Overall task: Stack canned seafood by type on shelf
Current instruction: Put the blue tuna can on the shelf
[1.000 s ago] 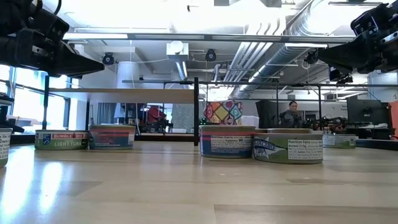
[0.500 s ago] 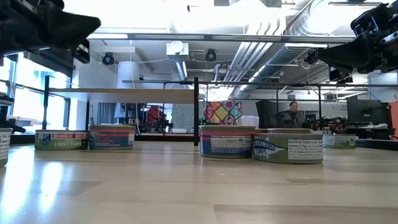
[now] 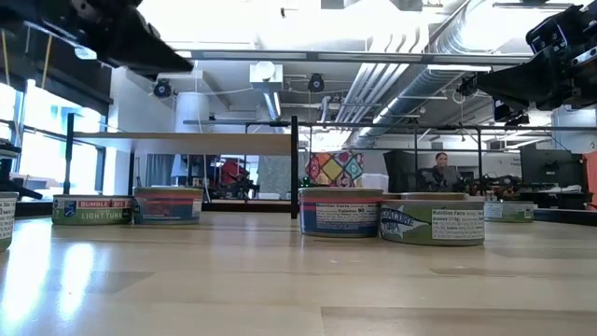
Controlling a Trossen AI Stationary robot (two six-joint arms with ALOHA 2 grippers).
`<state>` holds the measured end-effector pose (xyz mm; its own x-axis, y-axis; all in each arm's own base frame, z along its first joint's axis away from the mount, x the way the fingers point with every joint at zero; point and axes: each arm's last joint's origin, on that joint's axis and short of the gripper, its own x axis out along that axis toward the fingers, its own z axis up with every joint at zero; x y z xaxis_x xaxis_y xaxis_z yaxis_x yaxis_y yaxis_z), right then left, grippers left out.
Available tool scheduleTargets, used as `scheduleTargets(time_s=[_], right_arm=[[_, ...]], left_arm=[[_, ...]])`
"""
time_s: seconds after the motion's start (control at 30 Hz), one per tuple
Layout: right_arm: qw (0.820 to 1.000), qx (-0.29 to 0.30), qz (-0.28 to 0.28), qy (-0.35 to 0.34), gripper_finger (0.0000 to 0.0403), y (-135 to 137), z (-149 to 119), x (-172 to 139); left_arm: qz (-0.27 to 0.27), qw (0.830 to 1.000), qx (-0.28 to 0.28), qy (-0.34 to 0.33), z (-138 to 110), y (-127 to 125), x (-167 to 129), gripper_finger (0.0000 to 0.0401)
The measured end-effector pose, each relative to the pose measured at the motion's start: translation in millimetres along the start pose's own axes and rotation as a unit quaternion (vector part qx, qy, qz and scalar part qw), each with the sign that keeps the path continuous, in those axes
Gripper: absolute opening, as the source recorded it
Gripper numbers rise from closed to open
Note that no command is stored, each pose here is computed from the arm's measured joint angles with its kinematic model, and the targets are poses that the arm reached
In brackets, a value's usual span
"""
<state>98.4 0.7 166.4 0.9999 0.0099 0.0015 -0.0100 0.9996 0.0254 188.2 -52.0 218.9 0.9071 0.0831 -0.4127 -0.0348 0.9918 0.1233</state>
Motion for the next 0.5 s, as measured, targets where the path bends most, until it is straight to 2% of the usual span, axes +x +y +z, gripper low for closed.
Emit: scheduleTargets(time_s=[0.13, 0.23, 0.37, 0.5], right_arm=[[1.000, 0.000, 0.000, 0.000, 0.0003, 0, 0, 0], [1.000, 0.000, 0.000, 0.000, 0.0003, 0, 0, 0], [1.000, 0.000, 0.000, 0.000, 0.0003, 0, 0, 0], [1.000, 0.000, 0.000, 0.000, 0.0003, 0, 0, 0]], left_arm=[[0.004, 0.996, -0.018, 0.085, -3, -12, 5, 0.0000], [0.021, 0.992, -0.020, 0.125, -12, -19, 7, 0.0000], [0.043, 0.986, -0.014, 0.158, -22, -25, 11, 0.0000], [0.042, 0.984, 0.014, 0.172, -28, -31, 19, 0.0000]])
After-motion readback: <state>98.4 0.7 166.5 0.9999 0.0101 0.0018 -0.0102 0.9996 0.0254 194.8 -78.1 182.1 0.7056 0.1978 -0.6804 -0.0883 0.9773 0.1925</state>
